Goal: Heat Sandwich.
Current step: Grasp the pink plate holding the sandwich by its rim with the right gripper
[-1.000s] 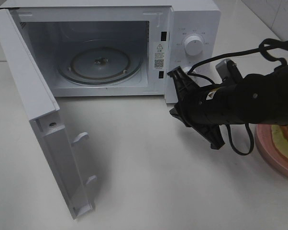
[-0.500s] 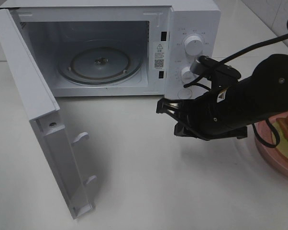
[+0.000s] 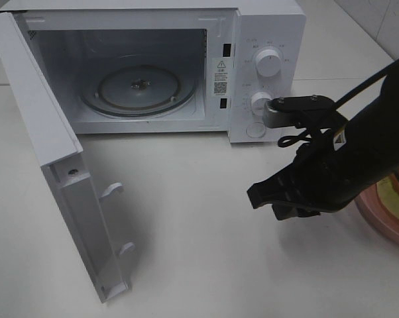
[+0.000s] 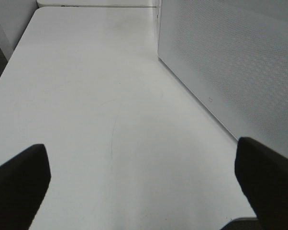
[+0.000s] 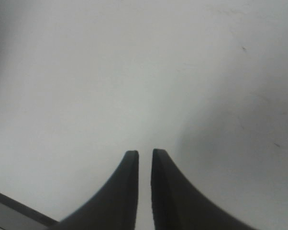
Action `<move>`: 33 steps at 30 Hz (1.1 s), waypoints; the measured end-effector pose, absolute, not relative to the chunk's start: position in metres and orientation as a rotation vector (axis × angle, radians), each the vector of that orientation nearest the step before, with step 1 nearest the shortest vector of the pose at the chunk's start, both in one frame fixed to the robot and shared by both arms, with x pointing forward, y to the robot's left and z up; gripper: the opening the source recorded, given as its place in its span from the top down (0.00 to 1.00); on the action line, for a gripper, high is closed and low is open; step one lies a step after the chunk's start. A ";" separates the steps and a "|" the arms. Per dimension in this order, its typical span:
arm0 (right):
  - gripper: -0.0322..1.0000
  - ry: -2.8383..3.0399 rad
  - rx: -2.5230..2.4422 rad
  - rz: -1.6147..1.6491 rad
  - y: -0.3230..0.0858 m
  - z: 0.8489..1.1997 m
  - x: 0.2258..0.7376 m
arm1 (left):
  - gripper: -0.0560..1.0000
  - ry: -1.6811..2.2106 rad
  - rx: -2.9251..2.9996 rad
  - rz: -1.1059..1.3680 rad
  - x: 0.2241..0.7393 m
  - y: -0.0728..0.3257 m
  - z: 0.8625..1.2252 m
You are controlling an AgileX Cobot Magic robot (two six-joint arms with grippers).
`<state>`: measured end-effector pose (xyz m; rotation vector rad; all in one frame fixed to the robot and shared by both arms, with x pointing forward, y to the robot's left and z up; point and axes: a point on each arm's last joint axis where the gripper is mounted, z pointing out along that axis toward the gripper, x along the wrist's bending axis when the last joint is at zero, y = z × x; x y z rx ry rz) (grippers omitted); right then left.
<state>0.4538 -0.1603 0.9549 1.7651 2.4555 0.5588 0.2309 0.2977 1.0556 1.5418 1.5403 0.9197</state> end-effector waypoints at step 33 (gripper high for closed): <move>0.09 2.310 1.810 0.343 -0.240 0.982 0.460 | 0.01 1.540 1.542 0.920 0.231 0.298 1.056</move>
